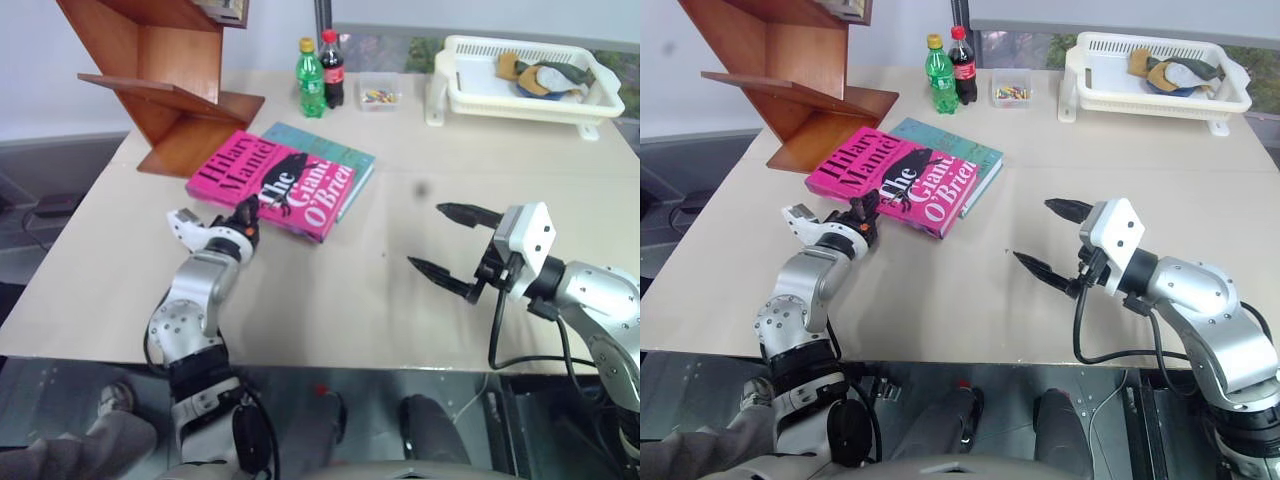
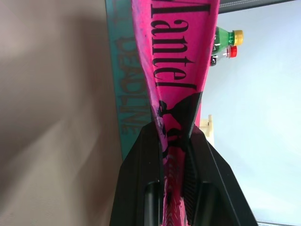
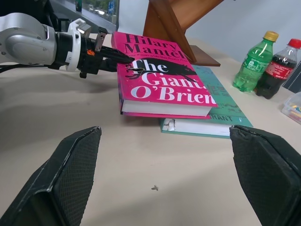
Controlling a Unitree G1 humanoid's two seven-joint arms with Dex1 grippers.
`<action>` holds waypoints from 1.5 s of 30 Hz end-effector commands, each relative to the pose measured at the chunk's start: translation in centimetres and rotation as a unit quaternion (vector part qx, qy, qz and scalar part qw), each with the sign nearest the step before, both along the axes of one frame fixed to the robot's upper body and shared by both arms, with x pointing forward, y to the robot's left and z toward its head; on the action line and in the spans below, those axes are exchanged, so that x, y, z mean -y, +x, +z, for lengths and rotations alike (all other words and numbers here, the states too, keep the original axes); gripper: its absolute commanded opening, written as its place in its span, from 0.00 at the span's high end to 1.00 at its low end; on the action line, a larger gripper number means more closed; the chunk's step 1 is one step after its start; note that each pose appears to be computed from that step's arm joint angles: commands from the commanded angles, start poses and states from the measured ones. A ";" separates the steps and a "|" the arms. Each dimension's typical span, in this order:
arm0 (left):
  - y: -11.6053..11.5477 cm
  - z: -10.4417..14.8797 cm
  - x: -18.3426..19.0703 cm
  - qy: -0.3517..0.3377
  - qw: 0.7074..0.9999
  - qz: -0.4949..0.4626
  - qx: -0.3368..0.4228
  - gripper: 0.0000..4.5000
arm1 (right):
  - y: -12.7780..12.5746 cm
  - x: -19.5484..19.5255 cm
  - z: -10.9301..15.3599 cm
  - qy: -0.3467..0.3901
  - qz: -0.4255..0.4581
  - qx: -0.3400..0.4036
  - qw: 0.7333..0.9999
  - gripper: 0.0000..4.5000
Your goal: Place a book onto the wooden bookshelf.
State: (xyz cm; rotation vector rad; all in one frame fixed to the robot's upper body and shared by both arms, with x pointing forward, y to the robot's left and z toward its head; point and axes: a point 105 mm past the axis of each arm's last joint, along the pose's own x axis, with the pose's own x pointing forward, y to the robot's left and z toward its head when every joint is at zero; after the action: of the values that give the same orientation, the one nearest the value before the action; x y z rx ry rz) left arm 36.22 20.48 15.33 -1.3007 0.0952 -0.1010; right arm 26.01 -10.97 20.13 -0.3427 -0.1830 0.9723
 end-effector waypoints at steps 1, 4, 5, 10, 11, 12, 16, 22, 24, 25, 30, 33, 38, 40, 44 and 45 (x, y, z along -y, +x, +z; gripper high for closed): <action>-1.3 3.2 0.3 0.051 0.997 -0.026 0.054 0.93 | -0.5 -0.2 1.3 0.012 0.006 0.026 1.000 0.00; -1.9 5.0 0.2 0.086 0.992 -0.043 0.082 0.93 | -0.6 0.0 1.3 0.013 0.005 0.025 1.000 0.00; -2.2 5.6 0.3 0.104 0.989 -0.052 0.093 0.93 | -0.6 0.1 1.3 0.013 0.004 0.025 1.000 0.00; -3.6 8.6 1.4 0.239 0.951 -0.114 0.156 0.93 | -0.4 0.3 1.8 0.025 0.004 0.025 0.999 0.00; -3.7 8.9 1.6 0.276 0.938 -0.125 0.166 0.93 | -0.4 0.3 1.8 0.026 0.005 0.025 0.999 0.00; -3.9 9.3 1.7 0.312 0.924 -0.132 0.178 0.93 | -0.4 0.3 1.8 0.025 0.007 0.024 0.999 0.00; -4.3 10.7 2.3 0.429 0.863 -0.146 0.223 0.93 | -0.5 0.4 1.7 0.024 0.014 0.020 0.999 0.00; -4.6 13.0 2.0 0.638 0.699 -0.116 0.300 0.93 | -0.6 0.1 3.4 0.058 0.028 0.033 0.997 0.00; -4.5 14.8 1.7 0.719 0.602 -0.075 0.338 0.93 | -0.5 -0.3 4.6 0.075 0.038 0.045 0.995 0.00; -4.6 15.9 1.6 0.752 0.550 -0.055 0.358 0.93 | -0.4 -0.4 5.0 0.081 0.041 0.048 0.995 0.00; -5.4 19.6 1.4 0.824 0.372 0.004 0.428 0.93 | -0.2 -0.6 5.4 0.087 0.045 0.047 0.994 0.00; -5.8 21.4 1.0 0.839 0.310 0.019 0.446 0.93 | 0.0 -0.7 5.5 0.089 0.048 0.050 0.994 0.00; -5.0 21.9 -1.6 0.891 0.202 0.008 0.405 0.93 | 0.2 -1.1 5.8 0.096 0.055 0.057 0.992 0.00; -4.2 22.1 -3.5 0.913 0.171 0.003 0.371 0.93 | 0.4 -1.3 5.9 0.098 0.057 0.059 0.992 0.00; -2.8 21.8 -7.2 0.942 0.141 -0.019 0.305 0.93 | 0.6 -1.6 6.0 0.102 0.059 0.064 0.991 0.00; -2.5 21.8 -7.9 0.945 0.138 -0.021 0.295 0.93 | 0.6 -1.6 6.0 0.104 0.059 0.066 0.991 0.00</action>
State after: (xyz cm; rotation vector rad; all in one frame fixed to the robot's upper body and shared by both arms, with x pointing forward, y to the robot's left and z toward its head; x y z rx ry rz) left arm 34.01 27.24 36.28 1.4685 -0.3904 -0.3921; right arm 27.09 -9.63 25.06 -0.1878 -0.3630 1.0320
